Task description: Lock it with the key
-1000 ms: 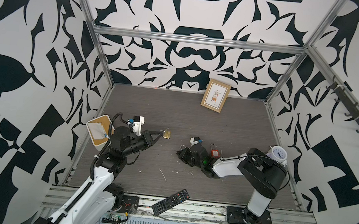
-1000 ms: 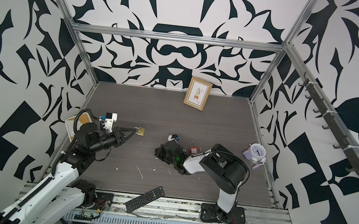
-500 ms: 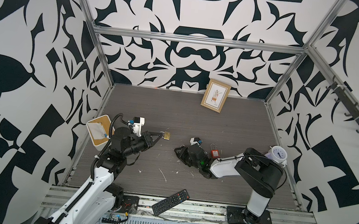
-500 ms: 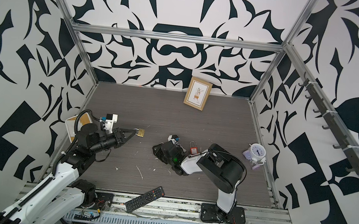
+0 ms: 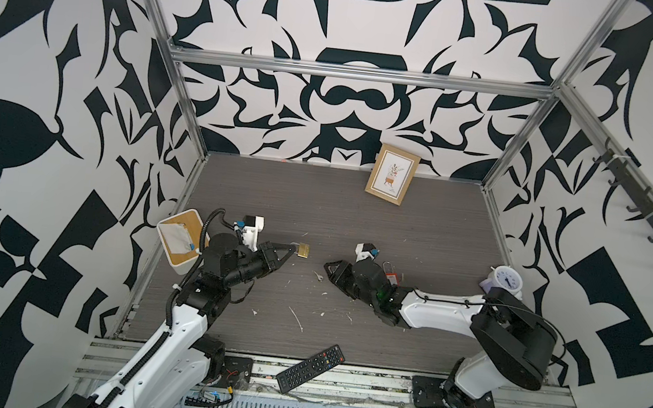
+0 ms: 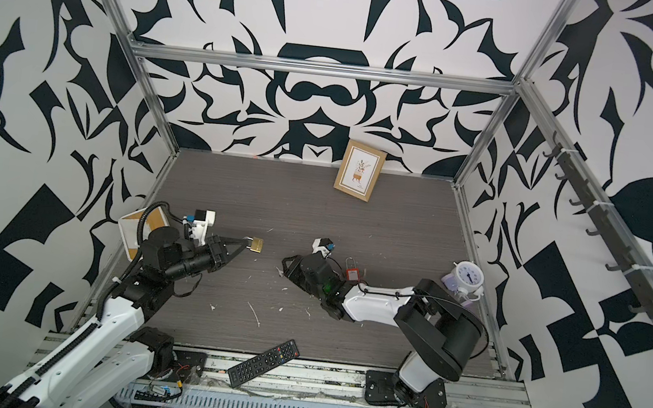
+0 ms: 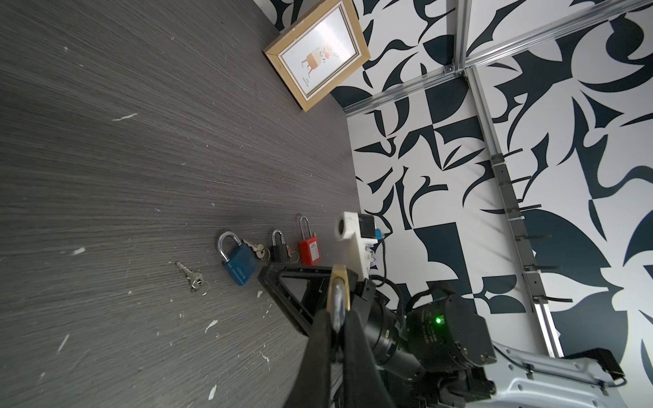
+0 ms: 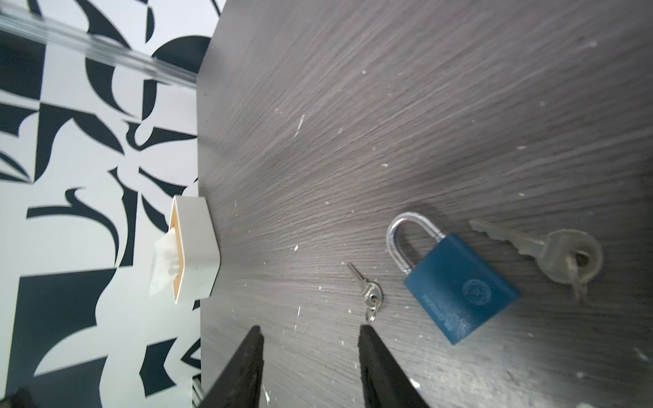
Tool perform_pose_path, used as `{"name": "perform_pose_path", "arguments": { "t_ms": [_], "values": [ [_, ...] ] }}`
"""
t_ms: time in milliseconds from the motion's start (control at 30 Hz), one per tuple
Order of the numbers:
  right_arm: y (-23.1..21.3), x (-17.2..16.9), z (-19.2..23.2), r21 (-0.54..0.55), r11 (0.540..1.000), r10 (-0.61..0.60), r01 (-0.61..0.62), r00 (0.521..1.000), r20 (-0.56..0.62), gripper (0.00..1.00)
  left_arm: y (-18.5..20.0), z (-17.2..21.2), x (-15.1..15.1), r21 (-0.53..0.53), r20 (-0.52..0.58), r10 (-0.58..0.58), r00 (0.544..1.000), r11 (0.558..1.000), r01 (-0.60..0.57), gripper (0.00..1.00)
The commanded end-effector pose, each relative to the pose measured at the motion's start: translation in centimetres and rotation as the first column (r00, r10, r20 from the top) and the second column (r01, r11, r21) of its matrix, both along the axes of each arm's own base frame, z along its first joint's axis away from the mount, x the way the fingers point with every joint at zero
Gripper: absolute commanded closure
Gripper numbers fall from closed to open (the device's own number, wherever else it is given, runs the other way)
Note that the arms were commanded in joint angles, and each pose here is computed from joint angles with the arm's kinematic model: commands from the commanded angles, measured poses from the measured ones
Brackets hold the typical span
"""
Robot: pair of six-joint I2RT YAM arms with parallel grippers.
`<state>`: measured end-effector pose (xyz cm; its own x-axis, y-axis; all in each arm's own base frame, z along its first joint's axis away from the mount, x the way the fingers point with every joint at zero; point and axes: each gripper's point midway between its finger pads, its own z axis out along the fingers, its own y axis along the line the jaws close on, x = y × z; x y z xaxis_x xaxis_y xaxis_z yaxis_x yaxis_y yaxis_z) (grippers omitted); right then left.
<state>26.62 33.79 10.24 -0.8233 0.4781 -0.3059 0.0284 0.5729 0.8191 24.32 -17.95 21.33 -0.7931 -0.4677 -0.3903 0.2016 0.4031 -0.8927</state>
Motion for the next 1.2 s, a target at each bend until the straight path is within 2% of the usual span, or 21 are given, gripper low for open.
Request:
{"name": "perform_pose_path", "arguments": {
  "t_ms": [0, 33, 100, 167, 233, 300, 467, 567, 733, 1033, 1167],
  "values": [
    [0.6, -1.1, 5.0, 0.071, 0.985, 0.144, -0.156, 0.977, 0.154, 0.52, -0.8, 1.2, -0.7, -0.008, 0.054, -0.077, 0.996, 0.997, 0.077, 1.00],
    [0.4, -1.4, 6.7, 0.107, 0.975, 0.172, -0.197, 0.963, 0.207, 0.51, -1.2, 1.6, -1.0, -0.016, 0.066, -0.114, 0.991, 0.993, 0.115, 1.00],
    [-1.3, -1.5, 8.6, 0.162, 0.963, 0.172, -0.214, 0.955, 0.240, 0.45, -1.9, 2.3, -1.6, -0.023, 0.081, -0.178, 0.981, 0.983, 0.180, 1.00],
    [-2.7, -1.7, 11.2, 0.256, 0.933, 0.183, -0.255, 0.944, 0.274, 0.43, -2.6, 2.7, -2.2, -0.039, 0.081, -0.254, 0.964, 0.965, 0.258, 1.00],
    [-3.3, -2.1, 13.9, 0.305, 0.899, 0.210, -0.315, 0.920, 0.331, 0.39, -3.3, 2.8, -2.6, -0.059, 0.076, -0.322, 0.944, 0.943, 0.326, 1.00],
    [-3.0, -3.0, 15.3, 0.293, 0.872, 0.286, -0.392, 0.894, 0.344, 0.36, -3.9, 3.0, -3.0, -0.090, 0.066, -0.383, 0.921, 0.917, 0.388, 1.00],
    [-1.7, -3.8, 16.8, 0.295, 0.822, 0.378, -0.486, 0.855, 0.355, 0.37, -4.6, 3.7, -3.7, -0.109, 0.084, -0.460, 0.884, 0.878, 0.467, 1.00],
    [-1.0, -3.7, 16.3, 0.316, 0.807, 0.402, -0.499, 0.856, 0.325, 0.39, -4.7, 4.0, -3.8, -0.107, 0.084, -0.467, 0.880, 0.874, 0.474, 1.00],
    [-0.6, -3.6, 14.3, 0.299, 0.812, 0.428, -0.502, 0.859, 0.279, 0.43, -4.7, 4.2, -3.8, -0.106, 0.089, -0.466, 0.880, 0.875, 0.473, 1.00],
    [1.2, -3.8, 14.9, 0.441, 0.718, 0.445, -0.538, 0.843, 0.303, 0.55, -4.8, 3.8, -3.9, -0.108, 0.079, -0.465, 0.882, 0.875, 0.472, 1.00],
    [1.0, -3.6, 14.8, 0.460, 0.720, 0.420, -0.520, 0.854, 0.309, 0.57, -4.9, 3.7, -3.8, -0.112, 0.075, -0.465, 0.882, 0.875, 0.471, 1.00]
  ]
}}
